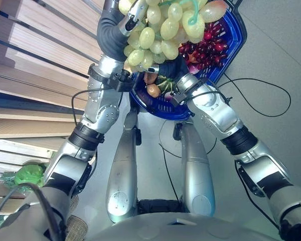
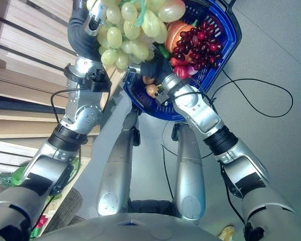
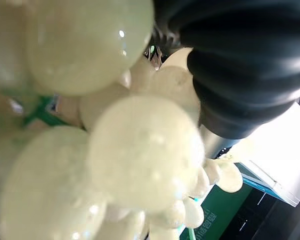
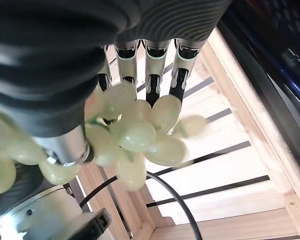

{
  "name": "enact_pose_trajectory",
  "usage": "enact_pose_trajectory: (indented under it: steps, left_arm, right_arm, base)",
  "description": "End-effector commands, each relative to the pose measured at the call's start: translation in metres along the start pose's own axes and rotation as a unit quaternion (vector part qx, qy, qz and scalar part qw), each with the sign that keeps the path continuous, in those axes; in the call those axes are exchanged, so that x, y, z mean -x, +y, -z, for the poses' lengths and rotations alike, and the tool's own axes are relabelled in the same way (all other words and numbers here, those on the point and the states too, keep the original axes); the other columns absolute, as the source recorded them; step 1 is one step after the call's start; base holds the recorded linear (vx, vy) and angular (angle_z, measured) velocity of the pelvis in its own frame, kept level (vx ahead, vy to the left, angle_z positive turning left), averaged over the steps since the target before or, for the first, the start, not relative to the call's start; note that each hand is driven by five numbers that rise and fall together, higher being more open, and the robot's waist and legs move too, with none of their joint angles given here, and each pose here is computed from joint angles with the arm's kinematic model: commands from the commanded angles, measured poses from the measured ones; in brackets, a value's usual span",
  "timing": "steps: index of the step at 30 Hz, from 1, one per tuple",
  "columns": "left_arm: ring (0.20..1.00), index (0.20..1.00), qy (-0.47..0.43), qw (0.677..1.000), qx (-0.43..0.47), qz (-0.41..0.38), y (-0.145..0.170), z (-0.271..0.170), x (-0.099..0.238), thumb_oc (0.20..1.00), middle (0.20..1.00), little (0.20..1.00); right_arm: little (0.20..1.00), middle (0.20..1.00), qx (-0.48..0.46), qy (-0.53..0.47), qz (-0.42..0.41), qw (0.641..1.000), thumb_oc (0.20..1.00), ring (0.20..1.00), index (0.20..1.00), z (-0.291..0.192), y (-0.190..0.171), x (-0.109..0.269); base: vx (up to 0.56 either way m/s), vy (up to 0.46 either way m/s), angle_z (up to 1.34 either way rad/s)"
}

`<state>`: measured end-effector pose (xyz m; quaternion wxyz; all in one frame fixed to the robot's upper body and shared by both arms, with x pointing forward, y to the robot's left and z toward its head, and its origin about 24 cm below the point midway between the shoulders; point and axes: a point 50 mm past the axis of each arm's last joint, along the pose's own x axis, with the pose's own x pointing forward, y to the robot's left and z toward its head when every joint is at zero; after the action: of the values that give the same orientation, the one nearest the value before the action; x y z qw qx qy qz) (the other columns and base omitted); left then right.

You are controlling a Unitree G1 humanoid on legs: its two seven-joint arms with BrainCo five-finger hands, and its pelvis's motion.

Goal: Pick up fruits and vegetables into the basket

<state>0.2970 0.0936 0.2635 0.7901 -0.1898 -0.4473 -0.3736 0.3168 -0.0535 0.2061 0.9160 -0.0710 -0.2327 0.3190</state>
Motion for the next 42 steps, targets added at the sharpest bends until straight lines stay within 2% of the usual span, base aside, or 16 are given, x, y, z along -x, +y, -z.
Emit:
enact_pose_trajectory:
  steps: [1,8,10,12,16,18,21,32,35,37,42]
  left_arm:
    - [0.2,0.2,-0.073,0.993,0.038,0.085,-0.037,-0.018,-0.019,0.2,0.2,0.2]
    - [0.2,0.2,-0.074,0.995,0.029,0.063,-0.035,-0.018,-0.017,0.2,0.2,0.2]
    - [0.206,0.206,-0.076,0.997,0.008,0.02,-0.029,-0.019,-0.016,0.206,0.206,0.206]
    - [1.0,1.0,-0.066,0.997,-0.036,-0.022,-0.023,-0.018,-0.013,1.0,1.0,1.0]
    - [1.0,1.0,-0.065,0.988,-0.103,-0.092,-0.01,-0.019,-0.005,1.0,1.0,1.0]
    - [1.0,1.0,-0.068,0.971,-0.164,-0.159,-0.002,-0.021,0.001,1.0,1.0,1.0]
    - [1.0,1.0,-0.059,0.949,-0.223,-0.215,0.011,-0.021,0.008,1.0,1.0,1.0]
    - [1.0,1.0,-0.018,0.881,-0.297,-0.369,0.054,-0.009,0.045,1.0,1.0,1.0]
    - [1.0,1.0,0.02,0.855,-0.323,-0.406,0.068,0.001,0.059,1.0,1.0,1.0]
    - [1.0,1.0,0.035,0.848,-0.324,-0.417,0.073,0.004,0.063,1.0,1.0,1.0]
    - [1.0,1.0,0.107,0.809,-0.347,-0.463,0.1,0.018,0.085,1.0,1.0,1.0]
  right_arm:
    - [0.2,0.2,-0.028,-0.117,-0.027,0.992,0.2,0.2,0.2,-0.043,0.018,-0.008]
    - [0.2,0.2,-0.029,-0.12,-0.02,0.992,0.2,0.2,0.2,-0.043,0.017,-0.007]
    - [0.2,0.2,-0.027,-0.12,-0.014,0.992,0.2,0.2,0.2,-0.042,0.016,-0.006]
    - [0.2,0.2,-0.028,-0.119,-0.008,0.992,0.2,0.2,0.2,-0.04,0.013,-0.004]
    - [0.2,0.2,-0.025,-0.119,0.01,0.993,0.2,0.2,0.2,-0.039,0.007,-0.002]
    - [0.2,0.2,-0.025,-0.118,0.023,0.992,0.2,0.2,0.2,-0.037,0.003,0.0]
    - [0.2,0.2,-0.028,-0.12,0.047,0.991,0.2,0.2,0.2,-0.034,-0.004,0.003]
    - [0.2,0.2,-0.037,-0.107,0.156,0.981,0.2,0.2,0.2,-0.015,-0.032,0.014]
    - [0.2,0.2,-0.044,-0.08,0.198,0.976,0.2,0.2,0.2,0.0,-0.042,0.019]
    - [0.2,0.2,-0.044,-0.07,0.212,0.974,0.2,0.2,0.2,0.005,-0.045,0.021]
    - [0.2,0.2,-0.033,0.02,0.263,0.964,0.2,0.2,0.2,0.04,-0.069,0.029]
  base:
    - [0.0,0.0,0.0]
    - [0.0,0.0,0.0]
    - [0.0,0.0,0.0]
    - [0.0,0.0,0.0]
    - [0.0,0.0,0.0]
    - [0.0,0.0,0.0]
    - [0.0,-0.013,0.0]
    - [0.0,0.0,0.02]
    - [0.0,0.035,0.0]
    - [0.0,0.0,0.0]
    - [-0.01,0.051,-0.03]
